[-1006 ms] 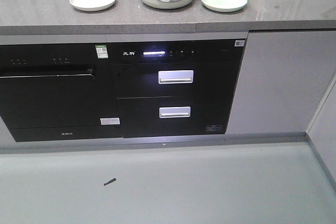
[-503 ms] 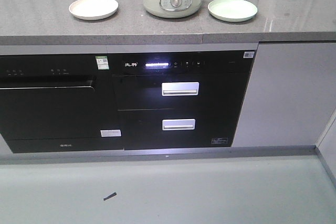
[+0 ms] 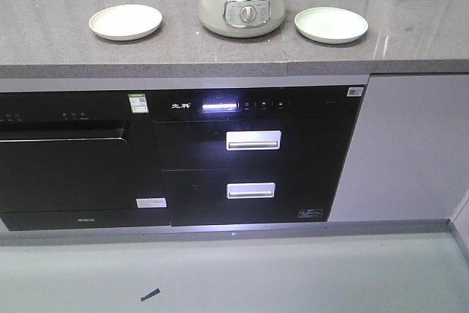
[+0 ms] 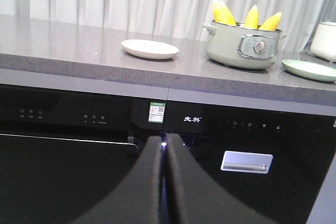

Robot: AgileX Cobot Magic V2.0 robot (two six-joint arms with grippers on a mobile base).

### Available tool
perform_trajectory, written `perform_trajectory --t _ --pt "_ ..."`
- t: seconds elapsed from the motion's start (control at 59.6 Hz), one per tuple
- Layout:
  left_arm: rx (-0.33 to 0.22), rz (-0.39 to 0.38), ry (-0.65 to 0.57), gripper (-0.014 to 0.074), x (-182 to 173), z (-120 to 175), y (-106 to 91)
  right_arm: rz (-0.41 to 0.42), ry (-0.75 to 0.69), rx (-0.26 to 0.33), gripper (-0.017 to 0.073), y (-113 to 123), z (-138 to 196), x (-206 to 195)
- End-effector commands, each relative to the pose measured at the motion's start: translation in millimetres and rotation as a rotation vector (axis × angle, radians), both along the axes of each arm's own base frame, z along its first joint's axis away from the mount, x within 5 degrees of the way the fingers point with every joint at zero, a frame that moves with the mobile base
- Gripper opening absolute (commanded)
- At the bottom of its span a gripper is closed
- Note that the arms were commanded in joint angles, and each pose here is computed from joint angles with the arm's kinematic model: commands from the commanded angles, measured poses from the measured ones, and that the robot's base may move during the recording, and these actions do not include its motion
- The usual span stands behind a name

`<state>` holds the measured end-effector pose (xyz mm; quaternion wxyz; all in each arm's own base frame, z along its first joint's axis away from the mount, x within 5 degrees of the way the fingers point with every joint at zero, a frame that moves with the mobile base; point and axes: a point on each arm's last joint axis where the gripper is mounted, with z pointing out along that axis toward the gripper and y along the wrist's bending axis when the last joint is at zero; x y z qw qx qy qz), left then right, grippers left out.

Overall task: Distribute corn equally
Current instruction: 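Drive the base toward the counter with the pot and plates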

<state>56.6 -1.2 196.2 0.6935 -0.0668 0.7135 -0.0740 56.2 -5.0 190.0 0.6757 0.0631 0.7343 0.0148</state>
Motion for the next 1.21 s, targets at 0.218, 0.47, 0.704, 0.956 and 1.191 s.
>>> perform_trajectory --t 0.218,0.47,0.704,0.956,1.191 --pt "-0.019 0.008 -0.118 -0.0006 -2.5 15.8 0.8 0.014 -0.059 -0.021 -0.0002 1.3 0.7 0.6" --pt "-0.019 0.008 -0.118 -0.0006 -2.5 15.8 0.8 0.014 -0.059 -0.021 -0.0002 1.3 0.7 0.6" --pt "-0.019 0.008 -0.118 -0.0006 -2.5 15.8 0.8 0.014 -0.059 -0.021 -0.0002 1.3 0.7 0.6" --pt "-0.019 0.008 -0.118 -0.0006 -2.5 15.8 0.8 0.014 -0.059 -0.021 -0.0002 1.3 0.7 0.6" --pt "-0.019 0.008 -0.118 -0.0006 -2.5 15.8 0.8 0.014 -0.058 -0.021 -0.0002 1.3 0.6 0.6"
